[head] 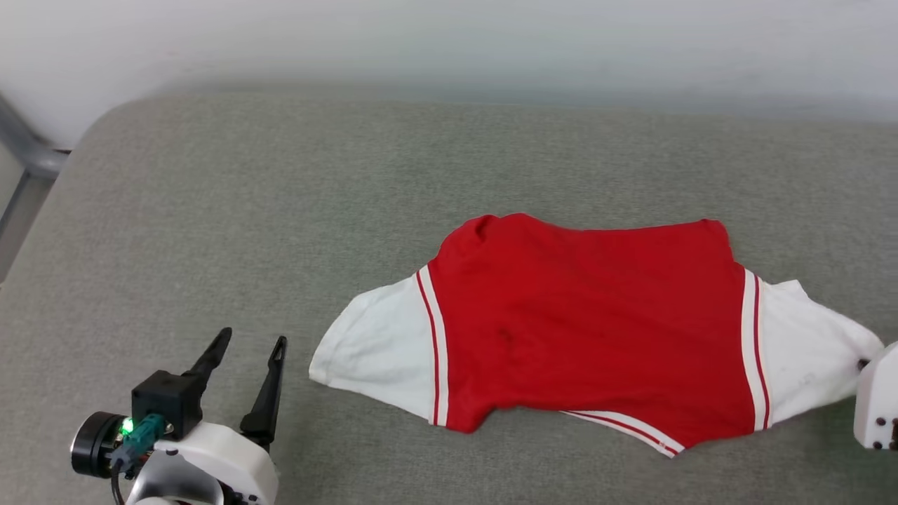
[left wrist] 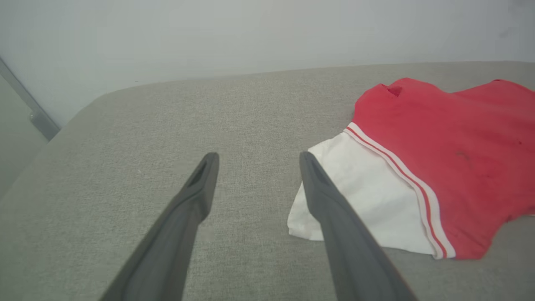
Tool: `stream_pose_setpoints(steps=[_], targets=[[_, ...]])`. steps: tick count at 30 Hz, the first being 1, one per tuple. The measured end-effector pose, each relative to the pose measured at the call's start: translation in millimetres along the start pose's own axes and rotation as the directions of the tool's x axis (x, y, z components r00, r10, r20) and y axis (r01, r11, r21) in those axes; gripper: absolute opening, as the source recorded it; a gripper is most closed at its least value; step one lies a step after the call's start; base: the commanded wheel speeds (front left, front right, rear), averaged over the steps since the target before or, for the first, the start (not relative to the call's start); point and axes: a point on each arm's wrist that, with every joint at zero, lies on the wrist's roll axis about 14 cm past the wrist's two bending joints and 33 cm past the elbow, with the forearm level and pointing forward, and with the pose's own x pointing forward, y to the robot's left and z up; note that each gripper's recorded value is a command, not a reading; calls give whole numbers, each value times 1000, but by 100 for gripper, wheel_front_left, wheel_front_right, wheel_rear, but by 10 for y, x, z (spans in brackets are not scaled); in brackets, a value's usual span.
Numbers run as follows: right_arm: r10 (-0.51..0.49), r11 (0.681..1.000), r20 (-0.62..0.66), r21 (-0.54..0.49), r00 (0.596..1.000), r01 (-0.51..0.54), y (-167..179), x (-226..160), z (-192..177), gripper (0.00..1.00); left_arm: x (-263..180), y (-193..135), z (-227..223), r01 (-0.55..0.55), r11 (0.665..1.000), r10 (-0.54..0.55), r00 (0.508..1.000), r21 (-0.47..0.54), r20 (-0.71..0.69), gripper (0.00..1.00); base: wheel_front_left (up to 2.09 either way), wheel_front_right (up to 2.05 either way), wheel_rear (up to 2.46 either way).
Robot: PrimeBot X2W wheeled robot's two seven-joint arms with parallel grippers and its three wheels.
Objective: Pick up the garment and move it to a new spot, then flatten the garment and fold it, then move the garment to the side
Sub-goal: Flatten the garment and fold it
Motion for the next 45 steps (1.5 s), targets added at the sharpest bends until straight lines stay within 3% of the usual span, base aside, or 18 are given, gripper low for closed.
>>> stream_pose_setpoints(steps=[6,12,22,32,33,34,39,45], targets=[[-29,1000,79,14,996,28,-154,-272,173,0,89,-300,-197,103,993,-111,982,-60,-151,100,0,0,0],[-32,999,107,19,994,30,-135,-425,237,0,106,-537,-550,184,980,-199,909,-75,-366,100,0,0,0],[-44,999,78,30,996,42,-152,-417,144,0,245,-415,-917,147,989,-123,835,3,-537,100,0,0,0],[-46,998,45,37,998,45,-140,-330,58,0,292,-549,-1111,208,978,-177,771,-21,-612,100,0,0,0],[-45,998,44,37,998,43,-133,-325,57,0,282,-572,-1123,220,975,-189,761,-27,-621,47,0,0,0],[-45,998,42,34,998,44,-130,-323,57,0,264,-600,-1136,232,972,-201,750,-34,-630,0,0,0,0],[-40,999,48,29,998,38,-104,-343,72,0,180,-718,-1135,260,963,-242,731,-68,-638,0,0,0,0],[-37,999,90,27,995,35,-105,-437,158,0,160,-641,-928,210,975,-213,810,-70,-546,0,0,0,0]])
